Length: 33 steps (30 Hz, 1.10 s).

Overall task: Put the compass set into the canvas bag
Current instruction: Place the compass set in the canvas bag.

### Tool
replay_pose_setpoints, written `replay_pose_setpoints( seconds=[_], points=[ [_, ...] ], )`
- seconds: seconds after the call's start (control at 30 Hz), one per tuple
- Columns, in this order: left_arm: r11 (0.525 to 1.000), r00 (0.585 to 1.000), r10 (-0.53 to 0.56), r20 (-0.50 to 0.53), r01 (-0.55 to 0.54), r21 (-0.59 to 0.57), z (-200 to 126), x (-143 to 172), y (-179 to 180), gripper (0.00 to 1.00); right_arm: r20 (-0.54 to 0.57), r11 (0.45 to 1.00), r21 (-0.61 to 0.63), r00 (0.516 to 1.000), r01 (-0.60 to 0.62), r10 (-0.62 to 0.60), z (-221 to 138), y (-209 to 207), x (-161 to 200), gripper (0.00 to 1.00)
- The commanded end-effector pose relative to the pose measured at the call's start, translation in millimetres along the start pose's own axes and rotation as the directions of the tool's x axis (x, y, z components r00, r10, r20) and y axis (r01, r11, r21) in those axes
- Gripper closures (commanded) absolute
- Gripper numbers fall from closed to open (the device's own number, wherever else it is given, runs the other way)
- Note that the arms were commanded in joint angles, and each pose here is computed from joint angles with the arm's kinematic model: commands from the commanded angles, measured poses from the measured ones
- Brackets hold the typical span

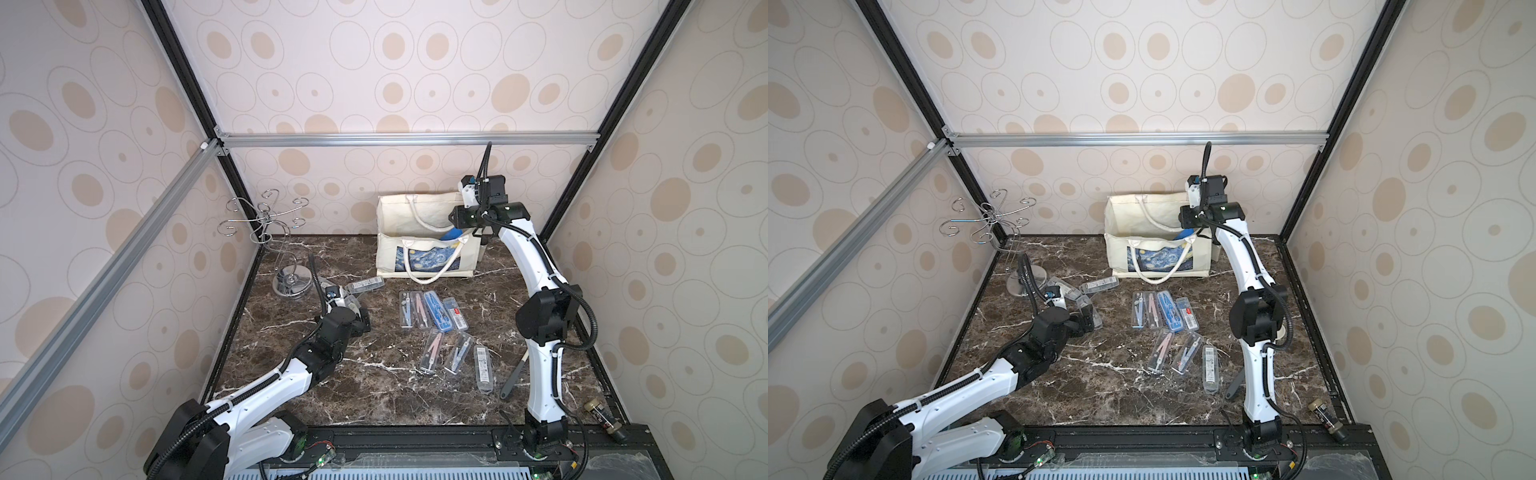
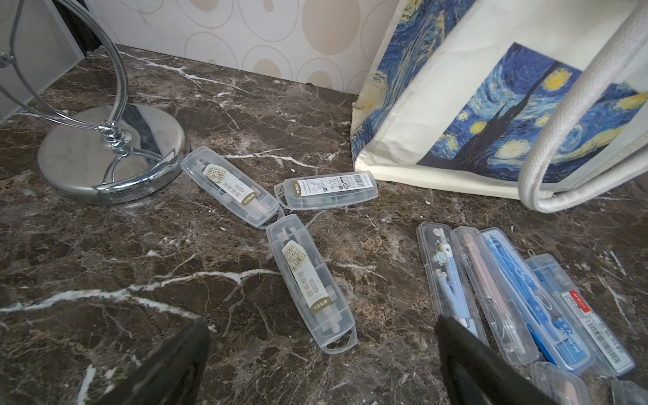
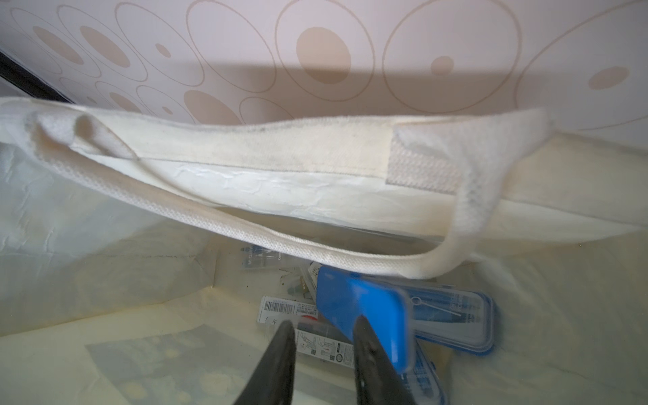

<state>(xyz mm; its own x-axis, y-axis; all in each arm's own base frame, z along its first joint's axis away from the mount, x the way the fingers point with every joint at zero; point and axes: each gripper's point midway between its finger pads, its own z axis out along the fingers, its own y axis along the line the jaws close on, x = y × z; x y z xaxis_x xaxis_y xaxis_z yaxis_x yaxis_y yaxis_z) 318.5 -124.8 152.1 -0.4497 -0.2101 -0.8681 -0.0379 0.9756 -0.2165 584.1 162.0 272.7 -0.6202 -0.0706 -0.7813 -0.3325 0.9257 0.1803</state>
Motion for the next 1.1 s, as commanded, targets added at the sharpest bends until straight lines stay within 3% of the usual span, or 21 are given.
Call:
replay_pose_setpoints(
  seconds=[0.0, 0.57, 0.8, 1.07],
  points=[
    [0.999, 0.999, -0.027, -0.016, 0.027, -0.032, 1.8, 3.1, 7.8, 0.00, 0.003, 1.000, -0.025, 1.000, 0.006, -0.006, -9.7, 6.9, -2.2, 0.68],
    [0.992, 0.986, -0.055, -0.155, 0.036, -0.124, 23.1, 29.1, 26.5, 0.00, 0.162, 0.981, -0.179, 0.986, 0.068, -0.039, -89.9, 52.0, -46.1, 0.60],
    [0.985, 0.966, -0.013, -0.259, -0.032, -0.172, 45.2, 47.0, 26.1, 0.00, 0.181, 0.964, -0.256, 0.983, 0.076, -0.029, -124.9, 72.2, -38.8, 0.57],
    [0.975, 0.923, -0.018, -0.385, -0.069, -0.210, 81.1, 71.5, 17.4, 0.05, 0.267, 0.948, -0.298, 0.963, 0.112, -0.030, -172.1, 87.1, 1.2, 0.55]
  ],
)
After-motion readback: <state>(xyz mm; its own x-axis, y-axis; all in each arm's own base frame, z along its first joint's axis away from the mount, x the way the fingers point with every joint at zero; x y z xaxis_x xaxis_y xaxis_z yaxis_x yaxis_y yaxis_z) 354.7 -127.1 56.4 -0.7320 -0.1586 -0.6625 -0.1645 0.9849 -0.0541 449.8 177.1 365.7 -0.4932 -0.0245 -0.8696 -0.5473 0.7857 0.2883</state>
